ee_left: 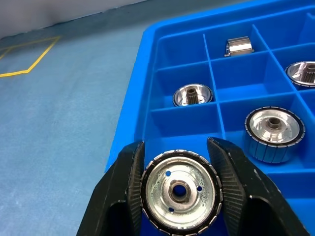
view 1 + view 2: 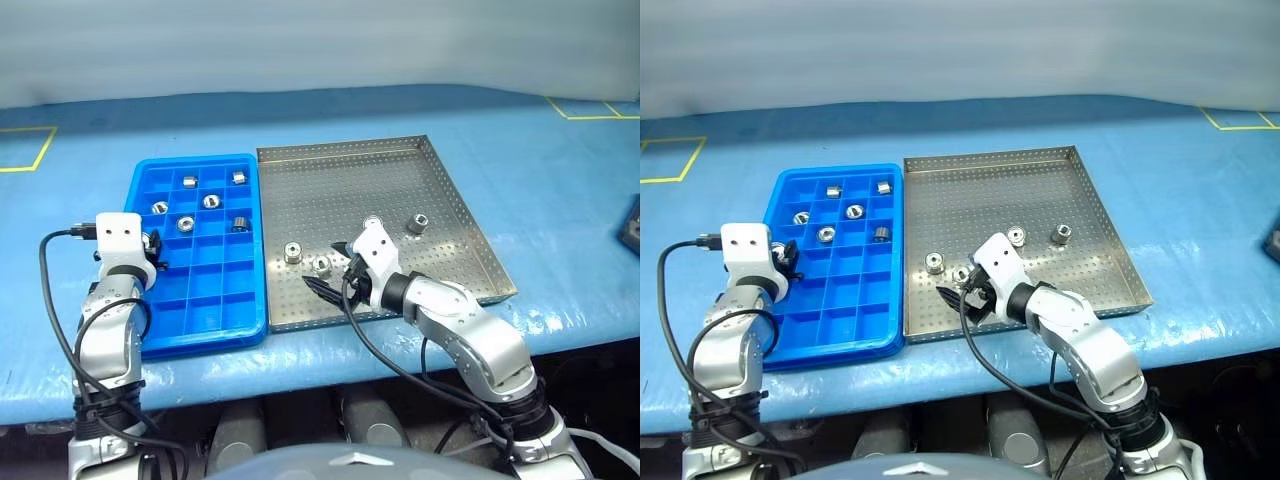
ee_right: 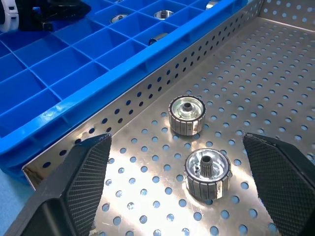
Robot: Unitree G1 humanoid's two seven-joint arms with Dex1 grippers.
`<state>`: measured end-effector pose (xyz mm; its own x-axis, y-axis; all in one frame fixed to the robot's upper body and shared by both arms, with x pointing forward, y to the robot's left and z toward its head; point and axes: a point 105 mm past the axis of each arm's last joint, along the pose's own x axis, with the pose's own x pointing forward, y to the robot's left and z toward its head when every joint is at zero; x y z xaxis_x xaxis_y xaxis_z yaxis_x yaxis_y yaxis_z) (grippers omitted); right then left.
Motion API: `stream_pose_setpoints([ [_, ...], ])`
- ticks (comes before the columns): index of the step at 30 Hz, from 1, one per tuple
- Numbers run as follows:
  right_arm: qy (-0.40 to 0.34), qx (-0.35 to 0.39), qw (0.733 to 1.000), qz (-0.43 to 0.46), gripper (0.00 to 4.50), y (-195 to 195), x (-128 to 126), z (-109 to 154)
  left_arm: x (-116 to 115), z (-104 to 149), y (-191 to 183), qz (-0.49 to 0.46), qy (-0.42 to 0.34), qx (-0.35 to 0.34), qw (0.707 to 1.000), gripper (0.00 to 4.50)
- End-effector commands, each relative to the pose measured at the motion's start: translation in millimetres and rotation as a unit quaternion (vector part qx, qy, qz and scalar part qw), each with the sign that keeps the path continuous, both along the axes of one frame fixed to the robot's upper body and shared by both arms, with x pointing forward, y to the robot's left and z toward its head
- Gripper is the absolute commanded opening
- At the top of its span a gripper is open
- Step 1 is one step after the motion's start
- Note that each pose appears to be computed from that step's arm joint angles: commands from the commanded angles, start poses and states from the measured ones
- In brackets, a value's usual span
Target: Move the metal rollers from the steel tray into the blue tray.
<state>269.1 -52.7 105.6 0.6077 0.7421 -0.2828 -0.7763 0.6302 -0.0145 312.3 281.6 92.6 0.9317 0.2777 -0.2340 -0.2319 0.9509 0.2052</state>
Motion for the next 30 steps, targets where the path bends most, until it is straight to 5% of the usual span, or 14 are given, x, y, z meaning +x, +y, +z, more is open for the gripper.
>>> stream_pose_setpoints([
  [1,-0.023,0.011,1.000,-0.008,4.50,-3,-2,13,-1,11,-6,-0.017,-0.005,-0.002,1.000,2.45],
  [8,-0.025,0.013,0.999,-0.021,4.50,-6,-2,14,4,40,-13,-0.039,-0.032,0.017,0.999,4.48],
  [17,-0.033,0.012,0.999,-0.029,4.50,-10,2,16,37,102,-91,-0.264,-0.101,-0.009,0.959,4.48],
  [23,-0.036,0.009,0.999,-0.032,4.50,-11,3,17,39,88,-148,-0.472,-0.003,0.044,0.881,4.48],
  [30,-0.035,0.013,0.998,-0.045,4.50,-13,1,15,43,60,-168,-0.578,0.096,0.114,0.802,4.48],
])
